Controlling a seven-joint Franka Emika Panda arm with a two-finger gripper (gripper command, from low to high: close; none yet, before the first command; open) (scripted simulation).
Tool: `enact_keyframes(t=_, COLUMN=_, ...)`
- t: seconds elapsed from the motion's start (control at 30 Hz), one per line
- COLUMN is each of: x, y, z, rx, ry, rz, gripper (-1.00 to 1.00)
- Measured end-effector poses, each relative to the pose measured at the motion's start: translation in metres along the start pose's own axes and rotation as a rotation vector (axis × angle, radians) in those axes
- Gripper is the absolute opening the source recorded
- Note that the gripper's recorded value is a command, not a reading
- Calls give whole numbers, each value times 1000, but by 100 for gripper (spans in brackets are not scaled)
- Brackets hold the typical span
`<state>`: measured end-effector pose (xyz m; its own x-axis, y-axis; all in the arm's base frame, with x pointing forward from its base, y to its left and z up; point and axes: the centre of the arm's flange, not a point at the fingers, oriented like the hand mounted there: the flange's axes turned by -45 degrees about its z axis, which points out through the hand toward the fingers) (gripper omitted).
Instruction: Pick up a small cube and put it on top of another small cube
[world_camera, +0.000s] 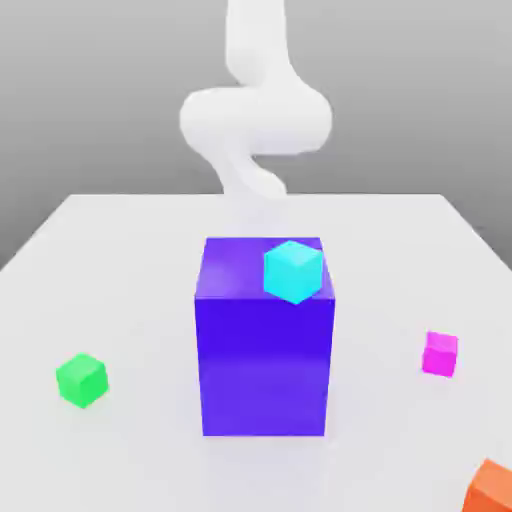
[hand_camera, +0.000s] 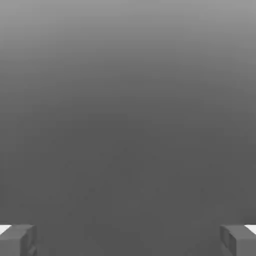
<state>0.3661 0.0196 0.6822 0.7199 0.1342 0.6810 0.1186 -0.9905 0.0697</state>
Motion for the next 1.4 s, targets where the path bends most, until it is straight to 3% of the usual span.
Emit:
enact_keyframes(t=0.33, x=-39, y=-94, z=124, rx=169, ry=-140, rz=-613, gripper=0)
enact_keyframes(t=0.7, x=-134, y=-202, z=217, rx=407, ry=-218, rz=-1289, gripper=0)
enact_keyframes(t=1.03, x=-255, y=-279, z=262, rx=674, ry=-218, rz=-1899, gripper=0)
enact_keyframes(t=1.33, x=-381, y=-322, z=270, rx=970, ry=-147, rz=-2443, gripper=0)
enact_keyframes(t=1.4, x=-397, y=-322, z=280, rx=998, ry=-142, rz=-2482, gripper=0)
